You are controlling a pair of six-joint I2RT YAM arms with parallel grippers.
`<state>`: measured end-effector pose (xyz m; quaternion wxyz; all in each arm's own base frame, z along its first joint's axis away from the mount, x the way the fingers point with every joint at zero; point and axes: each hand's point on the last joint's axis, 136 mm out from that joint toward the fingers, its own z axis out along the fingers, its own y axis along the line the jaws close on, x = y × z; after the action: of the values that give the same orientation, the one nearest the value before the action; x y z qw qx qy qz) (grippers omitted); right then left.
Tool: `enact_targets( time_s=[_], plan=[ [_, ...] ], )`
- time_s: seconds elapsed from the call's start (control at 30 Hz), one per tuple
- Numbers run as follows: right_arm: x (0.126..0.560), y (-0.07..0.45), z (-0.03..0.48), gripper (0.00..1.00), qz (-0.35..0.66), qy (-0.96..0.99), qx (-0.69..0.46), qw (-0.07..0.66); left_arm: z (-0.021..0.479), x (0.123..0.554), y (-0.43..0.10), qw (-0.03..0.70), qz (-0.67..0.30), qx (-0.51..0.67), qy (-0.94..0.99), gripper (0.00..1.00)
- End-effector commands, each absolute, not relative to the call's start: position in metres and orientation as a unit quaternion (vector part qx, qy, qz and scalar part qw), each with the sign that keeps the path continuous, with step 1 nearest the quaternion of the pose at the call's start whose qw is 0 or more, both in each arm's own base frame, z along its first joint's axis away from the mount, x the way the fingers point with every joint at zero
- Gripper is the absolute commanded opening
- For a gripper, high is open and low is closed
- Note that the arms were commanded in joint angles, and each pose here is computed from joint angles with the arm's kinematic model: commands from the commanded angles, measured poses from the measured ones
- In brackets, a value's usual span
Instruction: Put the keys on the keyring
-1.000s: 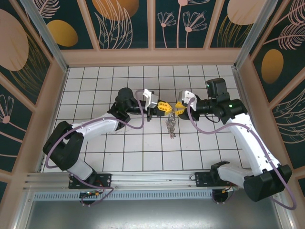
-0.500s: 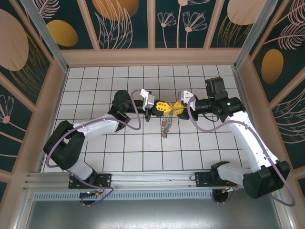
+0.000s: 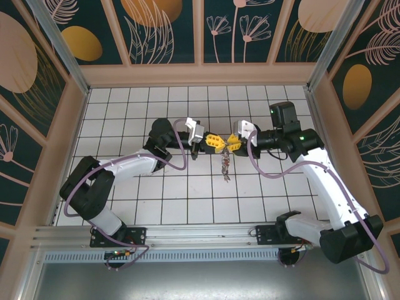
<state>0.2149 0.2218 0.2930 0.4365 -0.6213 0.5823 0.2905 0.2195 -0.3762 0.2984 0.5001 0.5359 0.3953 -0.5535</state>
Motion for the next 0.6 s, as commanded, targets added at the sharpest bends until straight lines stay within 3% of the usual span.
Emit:
enact_targets(
  time_s=[0.0, 0.17, 0.23, 0.3, 0.47, 0.57],
  plan=[
    [0.208, 0.227, 0.305, 0.21, 0.298, 0.552, -0.634, 0.453, 0.31, 0.218, -0.377, 0.51, -0.553, 0.546, 0.369, 0.0],
    [0.209, 0.23, 0.301, 0.14, 0.303, 0.552, -0.636, 0.446, 0.313, 0.22, -0.378, 0.515, -0.55, 0.545, 0.366, 0.0],
    [0.21, 0.23, 0.299, 0.0, 0.302, 0.556, -0.636, 0.442, 0.313, 0.222, -0.38, 0.513, -0.551, 0.544, 0.371, 0.0],
    [0.212, 0.228, 0.298, 0.0, 0.294, 0.563, -0.636, 0.438, 0.302, 0.228, -0.383, 0.503, -0.539, 0.548, 0.394, 0.0],
    [0.223, 0.22, 0.291, 0.0, 0.256, 0.602, -0.626, 0.424, 0.265, 0.244, -0.38, 0.484, -0.456, 0.577, 0.474, 0.12],
    [0.234, 0.217, 0.289, 0.0, 0.232, 0.616, -0.622, 0.425, 0.231, 0.249, -0.373, 0.439, -0.401, 0.609, 0.525, 0.08]
  ],
)
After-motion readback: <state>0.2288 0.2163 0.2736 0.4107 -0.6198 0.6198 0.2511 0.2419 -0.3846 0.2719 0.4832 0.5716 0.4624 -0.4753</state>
